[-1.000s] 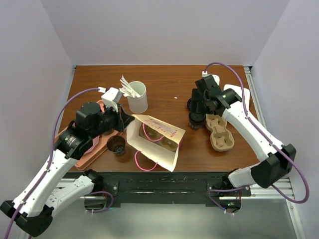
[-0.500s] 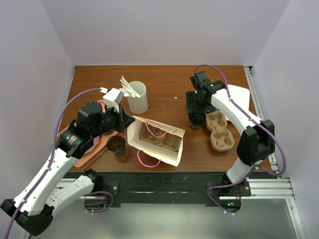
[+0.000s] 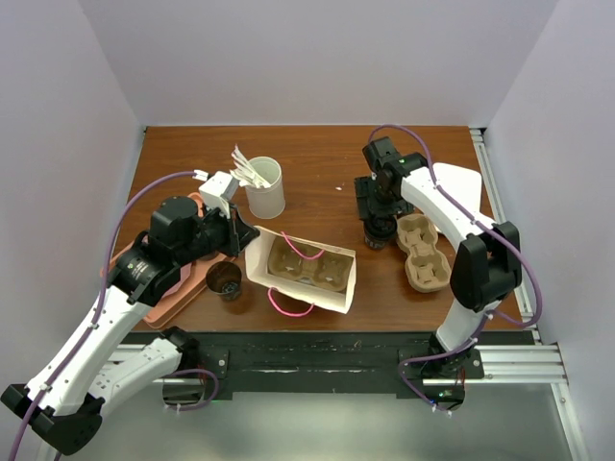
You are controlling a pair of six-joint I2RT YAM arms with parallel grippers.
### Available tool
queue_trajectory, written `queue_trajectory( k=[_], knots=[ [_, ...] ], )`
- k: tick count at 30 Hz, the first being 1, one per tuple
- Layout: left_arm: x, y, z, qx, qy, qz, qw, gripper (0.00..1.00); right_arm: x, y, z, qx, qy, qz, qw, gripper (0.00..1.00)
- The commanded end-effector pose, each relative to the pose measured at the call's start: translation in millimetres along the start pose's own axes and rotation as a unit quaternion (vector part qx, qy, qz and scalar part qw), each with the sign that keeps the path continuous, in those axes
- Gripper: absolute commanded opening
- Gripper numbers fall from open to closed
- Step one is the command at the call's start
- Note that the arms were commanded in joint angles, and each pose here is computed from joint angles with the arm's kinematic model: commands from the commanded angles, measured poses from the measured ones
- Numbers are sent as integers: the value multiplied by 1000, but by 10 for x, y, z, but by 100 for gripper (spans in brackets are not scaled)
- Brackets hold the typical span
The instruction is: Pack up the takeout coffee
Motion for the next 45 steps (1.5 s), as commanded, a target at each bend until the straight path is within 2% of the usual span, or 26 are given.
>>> queue_trajectory(
  k=[1,11,32,34,35,38,43,45],
  knots=[
    [184,-69,-125,-22,9,-26,999,0,81,-40,-22,-5,-8,-7,1000,87],
    [187,-74,-123,-19,6,-26,999,0,37,26,-8,-4,-9,-3,1000,82],
    [164,-94,-135,-21,-2,-22,1000,0,-81,115,31,6,1,10,1000,79],
    [160,-105,-137,-21,-4,-23,1000,0,-72,99,32,6,1,6,1000,76],
    [154,-107,-133,-20,-5,-22,1000,0,-69,97,21,5,-1,6,1000,70],
    [159,-119,-129,-17,-8,-22,1000,0,-25,36,15,6,-4,-2,1000,61],
    [137,-133,-111,-10,-16,-16,1000,0,114,-292,-80,0,-13,-26,1000,59],
    [134,-135,-117,-11,-18,-17,1000,0,196,-447,-82,8,-21,-41,999,55]
  ],
)
Point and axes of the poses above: each gripper's point midway between its finger pads, its own y axis out along the fingers, its own z axis along the line the jaws close on, x = y × z, the point moved 1 cm from there along -y, back along the fingers, and after that the axes turned 4 degrees about -y, right-handed, at the moved point
